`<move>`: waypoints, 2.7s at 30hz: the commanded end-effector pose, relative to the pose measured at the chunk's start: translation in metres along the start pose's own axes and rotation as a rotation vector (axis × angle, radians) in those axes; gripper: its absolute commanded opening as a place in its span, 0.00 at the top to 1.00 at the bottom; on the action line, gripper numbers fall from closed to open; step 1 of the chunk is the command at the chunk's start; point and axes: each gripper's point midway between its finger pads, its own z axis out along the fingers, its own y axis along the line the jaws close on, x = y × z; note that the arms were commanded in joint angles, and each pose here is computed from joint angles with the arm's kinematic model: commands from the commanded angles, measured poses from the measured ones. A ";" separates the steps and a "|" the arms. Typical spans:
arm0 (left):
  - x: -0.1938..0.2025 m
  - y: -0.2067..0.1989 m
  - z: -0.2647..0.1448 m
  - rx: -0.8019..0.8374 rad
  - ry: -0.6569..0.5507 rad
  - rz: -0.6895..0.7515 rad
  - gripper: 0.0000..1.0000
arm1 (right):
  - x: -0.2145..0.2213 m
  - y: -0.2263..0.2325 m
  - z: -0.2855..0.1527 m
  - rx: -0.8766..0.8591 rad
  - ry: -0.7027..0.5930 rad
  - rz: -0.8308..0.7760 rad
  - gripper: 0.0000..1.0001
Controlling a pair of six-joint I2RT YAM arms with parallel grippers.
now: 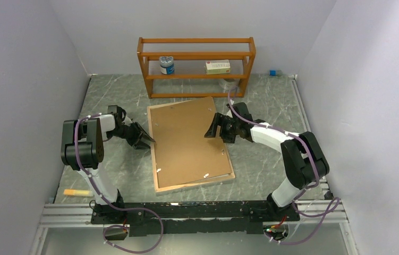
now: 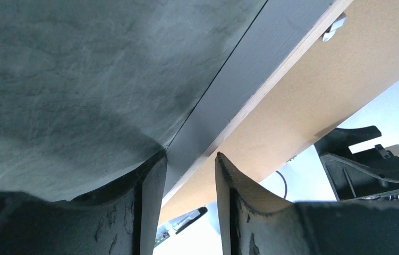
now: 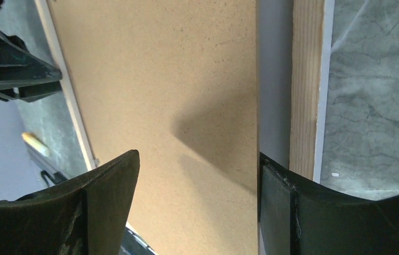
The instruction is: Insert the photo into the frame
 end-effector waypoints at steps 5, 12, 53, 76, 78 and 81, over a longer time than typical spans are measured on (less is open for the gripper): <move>0.003 0.007 0.007 -0.025 0.023 0.012 0.55 | -0.006 0.024 0.013 0.054 0.005 -0.141 0.22; 0.001 0.008 0.007 -0.035 0.018 0.021 0.53 | -0.017 0.011 0.006 0.189 -0.022 -0.151 0.18; -0.001 0.018 0.008 -0.076 -0.004 0.033 0.71 | 0.064 -0.067 -0.029 0.610 0.197 -0.228 0.41; 0.000 0.020 0.009 -0.086 0.005 0.040 0.74 | 0.050 -0.054 -0.043 0.601 0.104 -0.184 0.62; -0.002 0.019 0.007 -0.089 -0.001 0.048 0.73 | 0.038 -0.042 -0.049 0.586 0.061 -0.179 0.54; -0.004 0.018 0.003 -0.103 -0.012 0.060 0.69 | 0.021 -0.025 -0.051 0.552 0.010 -0.190 0.43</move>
